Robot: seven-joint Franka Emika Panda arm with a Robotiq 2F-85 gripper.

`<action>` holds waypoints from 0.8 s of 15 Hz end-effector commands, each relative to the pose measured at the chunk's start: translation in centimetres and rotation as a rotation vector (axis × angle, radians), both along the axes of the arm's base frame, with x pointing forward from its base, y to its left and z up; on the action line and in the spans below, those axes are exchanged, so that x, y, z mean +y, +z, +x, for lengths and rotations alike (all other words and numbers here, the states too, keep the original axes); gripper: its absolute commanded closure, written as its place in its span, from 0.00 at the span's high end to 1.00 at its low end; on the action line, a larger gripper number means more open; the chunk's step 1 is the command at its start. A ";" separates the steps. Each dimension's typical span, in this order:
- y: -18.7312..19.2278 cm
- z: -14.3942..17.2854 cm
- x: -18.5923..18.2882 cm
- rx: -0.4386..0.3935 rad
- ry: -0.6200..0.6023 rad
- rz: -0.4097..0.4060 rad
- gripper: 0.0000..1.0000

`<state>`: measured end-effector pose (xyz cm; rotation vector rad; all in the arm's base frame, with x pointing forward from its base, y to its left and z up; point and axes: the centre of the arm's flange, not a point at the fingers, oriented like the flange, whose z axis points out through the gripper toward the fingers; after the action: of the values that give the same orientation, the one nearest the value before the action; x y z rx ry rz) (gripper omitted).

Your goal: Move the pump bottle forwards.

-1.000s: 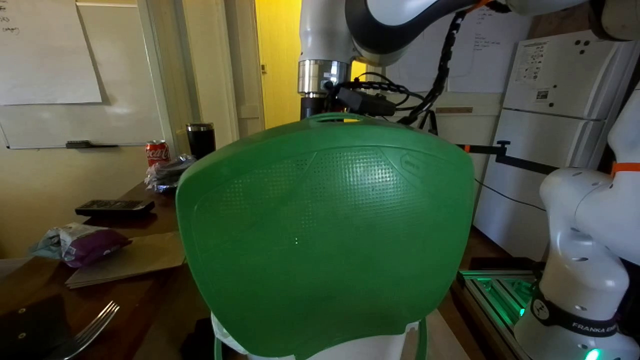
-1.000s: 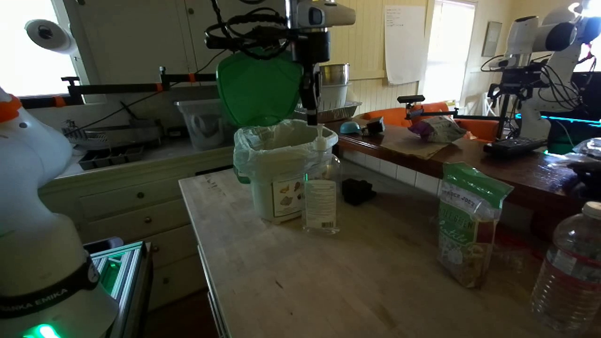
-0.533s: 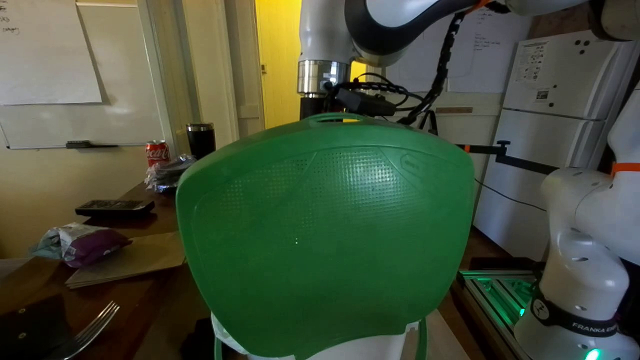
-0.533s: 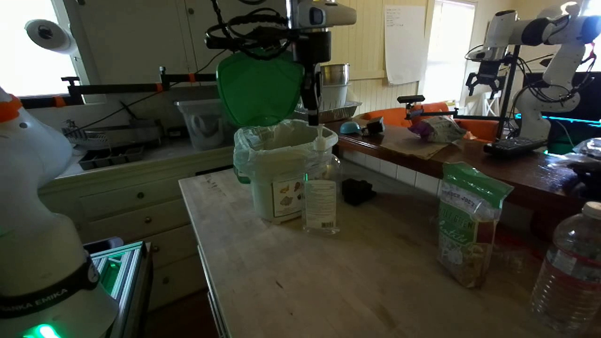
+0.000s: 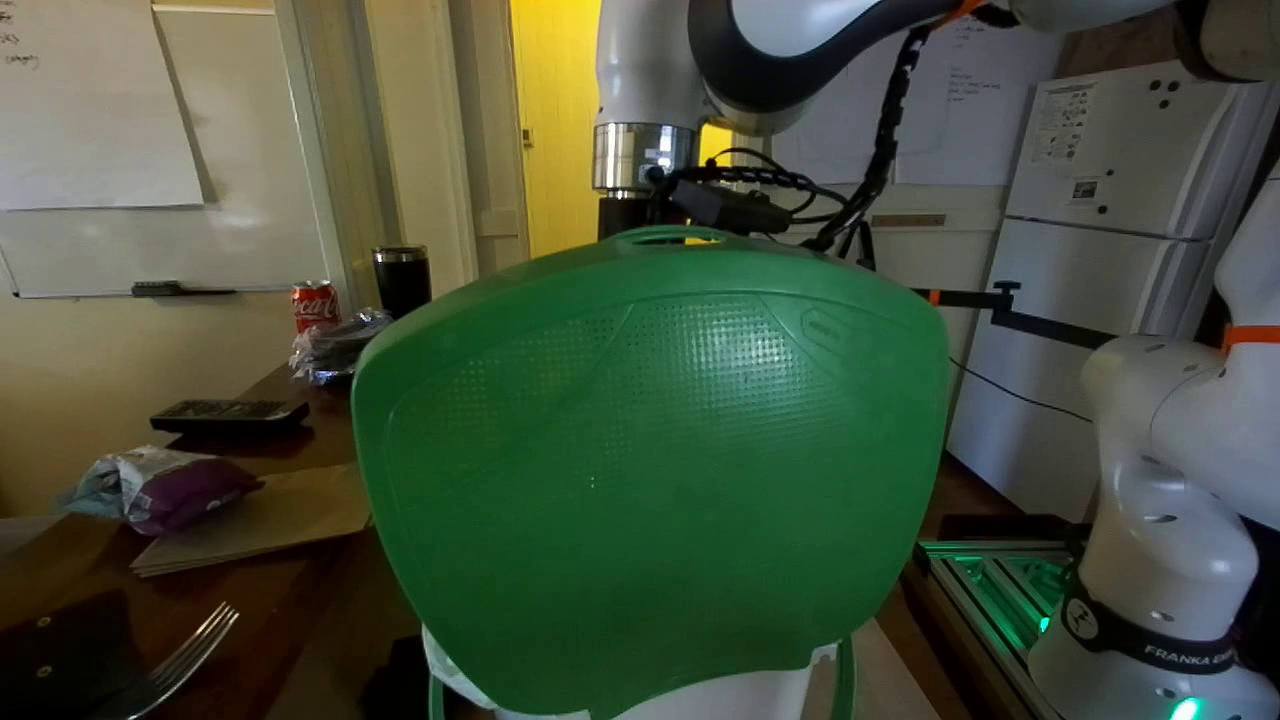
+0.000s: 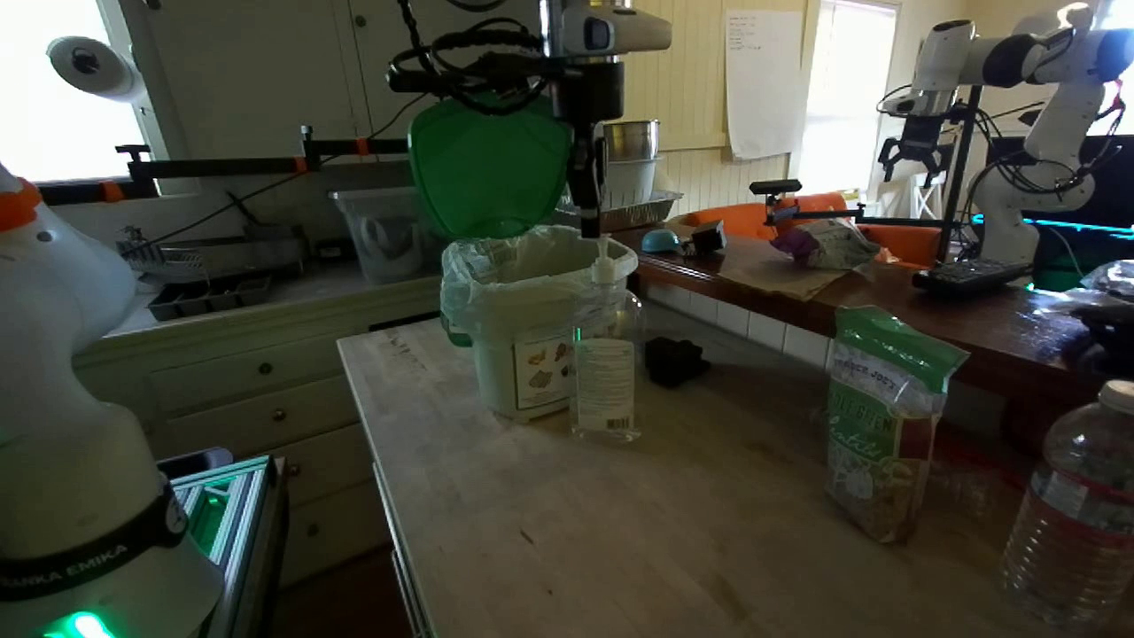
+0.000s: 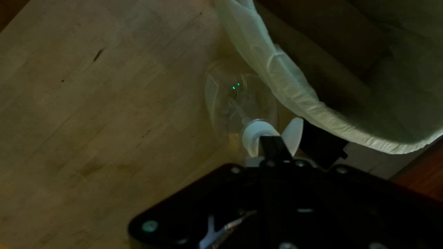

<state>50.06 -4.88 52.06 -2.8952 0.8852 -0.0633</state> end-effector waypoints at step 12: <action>-4.4 0.2 0.7 0.090 0.026 -0.008 0.00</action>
<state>50.22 -4.74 51.66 -2.8988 0.8805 -0.0503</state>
